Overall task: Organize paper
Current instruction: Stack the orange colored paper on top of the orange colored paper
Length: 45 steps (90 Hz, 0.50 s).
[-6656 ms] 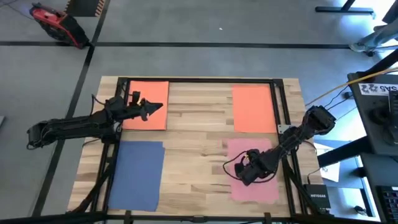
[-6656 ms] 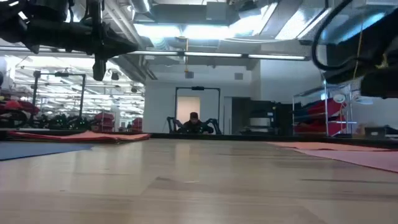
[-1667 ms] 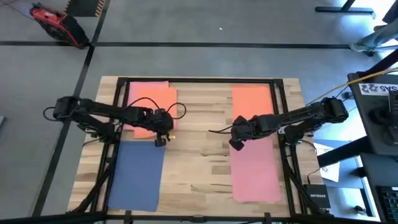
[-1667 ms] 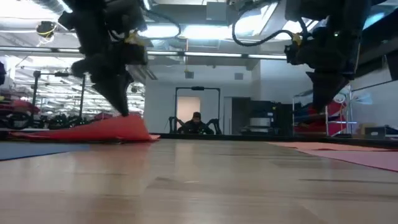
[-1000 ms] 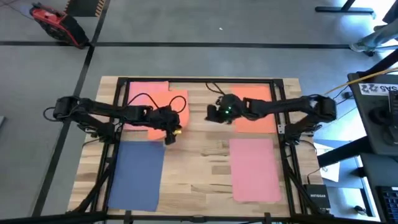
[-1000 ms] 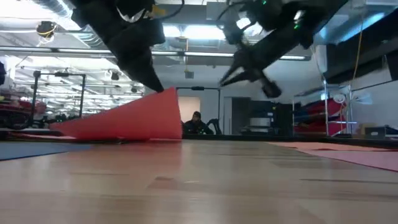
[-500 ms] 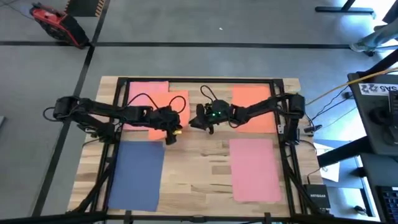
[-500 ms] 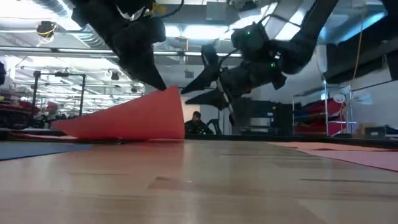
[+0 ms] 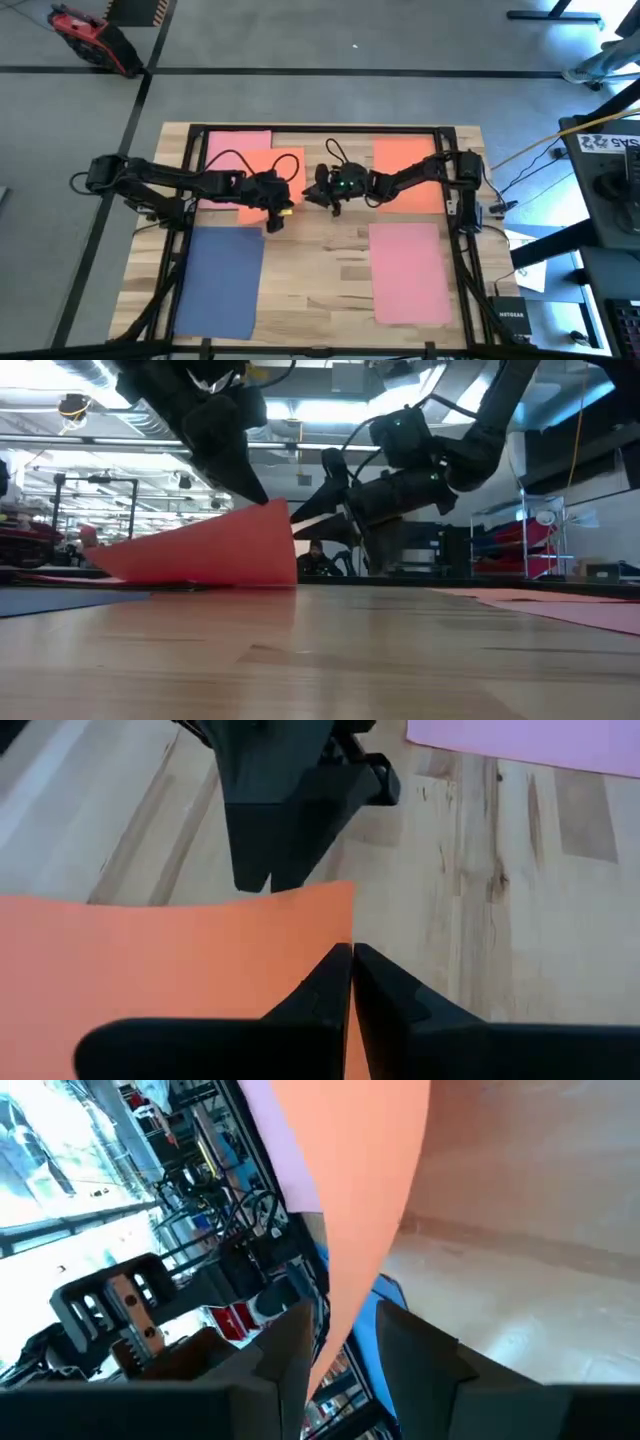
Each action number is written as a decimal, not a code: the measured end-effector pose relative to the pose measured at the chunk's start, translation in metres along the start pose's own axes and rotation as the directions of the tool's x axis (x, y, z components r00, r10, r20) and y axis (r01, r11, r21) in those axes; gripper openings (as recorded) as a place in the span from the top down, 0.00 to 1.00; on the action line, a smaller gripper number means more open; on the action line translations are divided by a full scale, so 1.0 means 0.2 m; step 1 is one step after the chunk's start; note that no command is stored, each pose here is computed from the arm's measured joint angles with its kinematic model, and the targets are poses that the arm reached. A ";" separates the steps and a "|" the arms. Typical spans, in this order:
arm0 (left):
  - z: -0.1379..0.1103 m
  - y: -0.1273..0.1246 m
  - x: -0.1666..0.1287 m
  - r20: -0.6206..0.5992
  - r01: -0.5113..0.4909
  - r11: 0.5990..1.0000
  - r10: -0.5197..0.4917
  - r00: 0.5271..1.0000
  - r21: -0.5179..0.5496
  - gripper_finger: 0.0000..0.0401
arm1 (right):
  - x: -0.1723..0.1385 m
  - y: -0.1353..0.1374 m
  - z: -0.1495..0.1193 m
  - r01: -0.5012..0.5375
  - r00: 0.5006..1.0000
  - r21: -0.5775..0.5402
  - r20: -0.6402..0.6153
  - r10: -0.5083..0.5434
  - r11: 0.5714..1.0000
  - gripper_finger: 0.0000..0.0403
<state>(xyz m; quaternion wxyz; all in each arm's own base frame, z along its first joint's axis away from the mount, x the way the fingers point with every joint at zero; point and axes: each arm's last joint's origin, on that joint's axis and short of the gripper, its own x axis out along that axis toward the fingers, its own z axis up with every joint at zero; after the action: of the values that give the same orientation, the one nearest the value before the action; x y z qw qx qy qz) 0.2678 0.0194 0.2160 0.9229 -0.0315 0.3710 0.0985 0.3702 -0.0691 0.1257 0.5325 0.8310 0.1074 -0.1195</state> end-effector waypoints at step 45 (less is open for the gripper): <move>0.03 0.00 0.00 0.065 -0.008 1.000 0.009 0.998 -0.013 1.00 | 0.16 0.05 0.00 -0.114 0.993 -0.053 -0.018 0.113 0.992 0.98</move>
<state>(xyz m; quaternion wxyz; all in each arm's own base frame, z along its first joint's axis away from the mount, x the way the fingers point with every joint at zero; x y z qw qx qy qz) 0.2718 0.0205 0.2206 0.9337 -0.0326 0.3403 0.1060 0.4038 -0.0712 0.1245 0.5596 0.8222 0.0671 -0.0798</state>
